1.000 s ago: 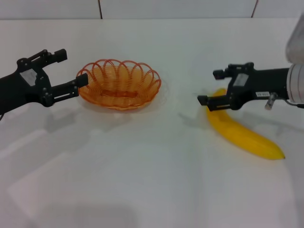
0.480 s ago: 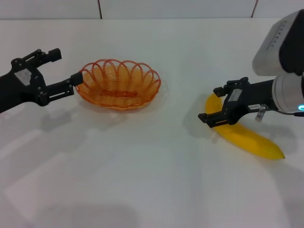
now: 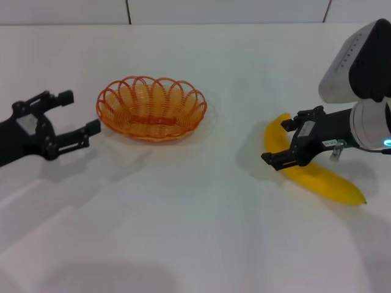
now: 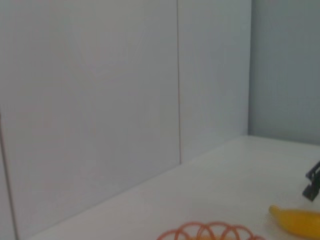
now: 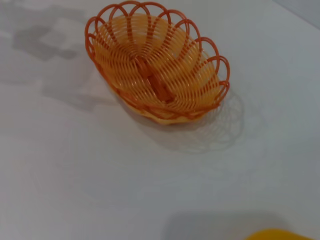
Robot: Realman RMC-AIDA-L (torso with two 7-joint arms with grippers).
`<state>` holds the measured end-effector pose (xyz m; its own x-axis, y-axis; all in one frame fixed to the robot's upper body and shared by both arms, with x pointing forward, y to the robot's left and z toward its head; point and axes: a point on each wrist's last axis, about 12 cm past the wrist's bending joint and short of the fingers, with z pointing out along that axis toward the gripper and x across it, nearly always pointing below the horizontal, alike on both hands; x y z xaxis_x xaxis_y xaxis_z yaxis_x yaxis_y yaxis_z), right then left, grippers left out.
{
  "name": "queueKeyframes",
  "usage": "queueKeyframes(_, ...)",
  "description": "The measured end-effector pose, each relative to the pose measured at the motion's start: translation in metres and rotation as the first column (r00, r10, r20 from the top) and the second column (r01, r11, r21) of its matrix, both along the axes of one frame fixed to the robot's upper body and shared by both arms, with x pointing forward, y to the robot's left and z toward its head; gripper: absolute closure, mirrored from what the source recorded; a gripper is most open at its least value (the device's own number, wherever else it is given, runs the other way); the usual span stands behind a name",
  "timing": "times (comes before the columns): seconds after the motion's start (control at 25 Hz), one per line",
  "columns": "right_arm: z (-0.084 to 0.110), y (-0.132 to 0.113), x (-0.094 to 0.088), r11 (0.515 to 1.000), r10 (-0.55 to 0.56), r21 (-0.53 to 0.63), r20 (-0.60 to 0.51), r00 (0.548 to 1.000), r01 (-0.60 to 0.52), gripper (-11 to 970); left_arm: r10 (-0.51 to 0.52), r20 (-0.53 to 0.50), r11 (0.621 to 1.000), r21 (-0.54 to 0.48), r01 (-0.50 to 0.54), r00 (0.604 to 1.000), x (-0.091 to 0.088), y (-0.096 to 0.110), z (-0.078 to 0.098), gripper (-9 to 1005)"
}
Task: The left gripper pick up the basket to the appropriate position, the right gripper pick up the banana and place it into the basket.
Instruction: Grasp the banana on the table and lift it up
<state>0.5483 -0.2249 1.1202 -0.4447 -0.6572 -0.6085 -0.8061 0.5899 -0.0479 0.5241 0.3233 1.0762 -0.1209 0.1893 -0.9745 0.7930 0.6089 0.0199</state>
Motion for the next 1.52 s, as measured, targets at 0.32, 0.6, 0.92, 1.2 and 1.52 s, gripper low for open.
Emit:
queueKeyframes(0.32, -0.008, -0.004, -0.001, 1.0, -0.018, -0.004, -0.022, 1.0, 0.018, 107, 0.017, 0.007, 0.999, 0.03, -0.018, 1.0, -0.017, 0.009, -0.01, 139)
queueKeyframes(0.6, -0.014, -0.008, 0.0, 0.999, -0.027, -0.018, -0.043, 0.999, 0.027, 109, 0.017, 0.004, 0.999, 0.032, -0.017, 1.0, -0.018, 0.01, -0.011, 139)
queueKeyframes(0.92, -0.015, -0.008, 0.001, 0.999, -0.023, -0.042, -0.047, 0.999, 0.021, 111, 0.016, 0.006, 0.999, 0.029, -0.016, 1.0, -0.018, 0.009, -0.011, 140)
queueKeyframes(1.2, -0.018, -0.007, 0.002, 0.998, -0.023, -0.056, -0.063, 0.998, 0.019, 113, 0.015, 0.004, 0.999, 0.032, -0.015, 1.0, -0.019, 0.01, -0.012, 140)
queueKeyframes(1.52, -0.019, -0.008, 0.002, 0.998, -0.023, -0.063, -0.068, 0.997, 0.019, 115, 0.024, 0.008, 0.999, 0.035, -0.025, 1.0, -0.022, 0.012, -0.013, 140)
